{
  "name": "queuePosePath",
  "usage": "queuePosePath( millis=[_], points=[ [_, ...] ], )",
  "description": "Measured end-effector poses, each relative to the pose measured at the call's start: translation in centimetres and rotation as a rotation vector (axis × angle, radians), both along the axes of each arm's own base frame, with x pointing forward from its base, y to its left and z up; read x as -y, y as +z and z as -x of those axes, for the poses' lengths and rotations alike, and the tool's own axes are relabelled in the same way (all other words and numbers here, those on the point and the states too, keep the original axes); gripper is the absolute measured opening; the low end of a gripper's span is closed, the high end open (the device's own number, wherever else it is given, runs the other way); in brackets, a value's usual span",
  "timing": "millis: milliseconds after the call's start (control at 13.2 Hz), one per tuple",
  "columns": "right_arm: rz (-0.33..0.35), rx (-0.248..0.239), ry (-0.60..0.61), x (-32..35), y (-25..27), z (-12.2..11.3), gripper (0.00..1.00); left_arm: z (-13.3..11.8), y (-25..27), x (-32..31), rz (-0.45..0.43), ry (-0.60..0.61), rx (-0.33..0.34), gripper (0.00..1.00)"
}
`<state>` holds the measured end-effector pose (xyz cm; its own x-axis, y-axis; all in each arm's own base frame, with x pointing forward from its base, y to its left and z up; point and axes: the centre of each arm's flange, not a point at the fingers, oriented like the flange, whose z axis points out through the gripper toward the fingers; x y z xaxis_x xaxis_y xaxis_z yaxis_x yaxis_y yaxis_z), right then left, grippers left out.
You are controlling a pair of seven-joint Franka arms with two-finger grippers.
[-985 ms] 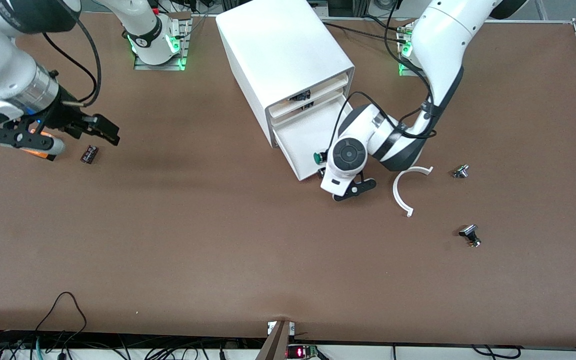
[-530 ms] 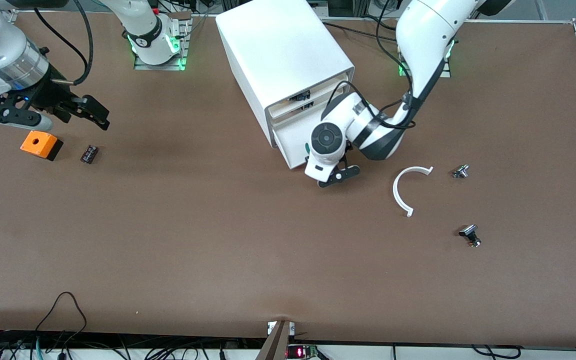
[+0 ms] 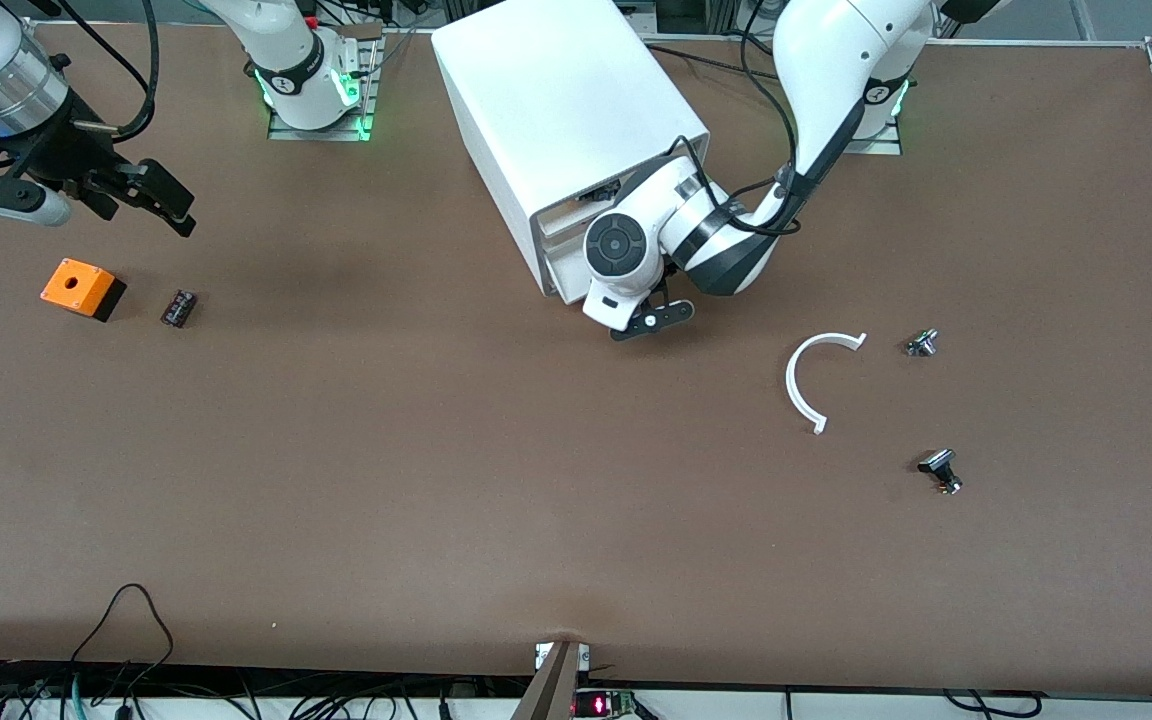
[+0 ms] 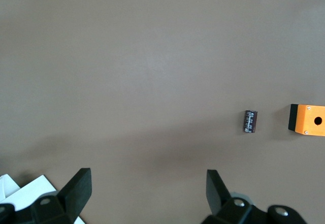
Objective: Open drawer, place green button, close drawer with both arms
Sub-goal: 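Push the drawer shut with the left gripper while the right gripper returns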
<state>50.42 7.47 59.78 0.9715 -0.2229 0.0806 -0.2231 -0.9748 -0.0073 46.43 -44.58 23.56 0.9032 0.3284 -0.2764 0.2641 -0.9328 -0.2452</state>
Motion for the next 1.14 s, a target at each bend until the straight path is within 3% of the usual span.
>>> queuePosePath(
  millis=[455,1136],
  points=[
    [0.007,-0.021,0.006,-0.4,-0.2,0.3,1.00,2.1,-0.2,1.6,-0.009,0.013,-0.024,1.00],
    [0.009,-0.025,0.038,1.2,-0.1,0.2,1.00,2.6,-0.2,2.0,-0.014,0.009,-0.027,1.00]
  ],
)
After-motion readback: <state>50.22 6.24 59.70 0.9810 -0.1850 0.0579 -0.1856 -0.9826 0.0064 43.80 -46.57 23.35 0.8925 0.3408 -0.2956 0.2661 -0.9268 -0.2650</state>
